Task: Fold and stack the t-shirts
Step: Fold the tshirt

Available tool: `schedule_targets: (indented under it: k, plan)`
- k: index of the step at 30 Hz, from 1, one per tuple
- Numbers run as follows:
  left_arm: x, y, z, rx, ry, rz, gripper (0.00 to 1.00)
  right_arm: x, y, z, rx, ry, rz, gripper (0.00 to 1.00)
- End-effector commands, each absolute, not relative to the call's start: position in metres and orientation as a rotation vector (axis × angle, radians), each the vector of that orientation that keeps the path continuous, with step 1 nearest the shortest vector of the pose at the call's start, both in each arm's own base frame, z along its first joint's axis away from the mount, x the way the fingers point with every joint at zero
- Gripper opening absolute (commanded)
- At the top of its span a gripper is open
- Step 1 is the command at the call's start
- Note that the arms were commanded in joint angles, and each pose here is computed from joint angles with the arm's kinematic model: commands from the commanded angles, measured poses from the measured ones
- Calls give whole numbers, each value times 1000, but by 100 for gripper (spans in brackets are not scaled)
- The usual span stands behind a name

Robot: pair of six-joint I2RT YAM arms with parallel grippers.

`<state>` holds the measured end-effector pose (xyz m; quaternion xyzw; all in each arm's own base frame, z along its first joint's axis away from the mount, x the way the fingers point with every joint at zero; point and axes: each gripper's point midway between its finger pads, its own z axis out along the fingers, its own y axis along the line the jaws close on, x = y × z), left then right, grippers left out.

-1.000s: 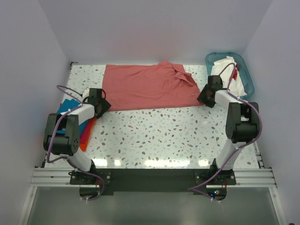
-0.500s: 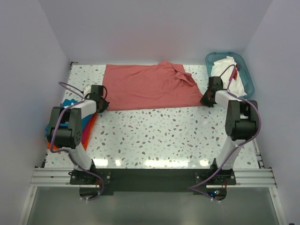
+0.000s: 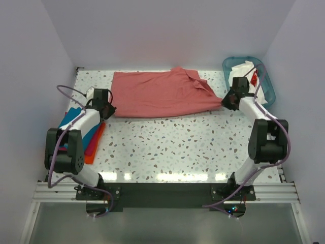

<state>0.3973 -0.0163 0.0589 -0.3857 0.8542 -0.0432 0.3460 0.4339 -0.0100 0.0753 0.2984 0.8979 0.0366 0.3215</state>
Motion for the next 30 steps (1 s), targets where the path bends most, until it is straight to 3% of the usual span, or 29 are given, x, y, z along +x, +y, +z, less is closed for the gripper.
schedule_targets:
  k: [1,14,18,22,30]
  plan:
    - [398,-2,123,-944,2082,-114,0,431,-21,164,738,2178,124,0]
    - [352,6,353,-740,1661,-266,0,358,-22,373,559,1811,177,0]
    - [359,2,390,-689,1609,-302,0,358,-15,416,523,1710,235,0]
    - [394,-4,400,-654,1605,-326,0,387,-7,441,487,1644,310,0]
    - [491,-17,431,-567,1518,-439,0,495,2,446,453,1609,415,0]
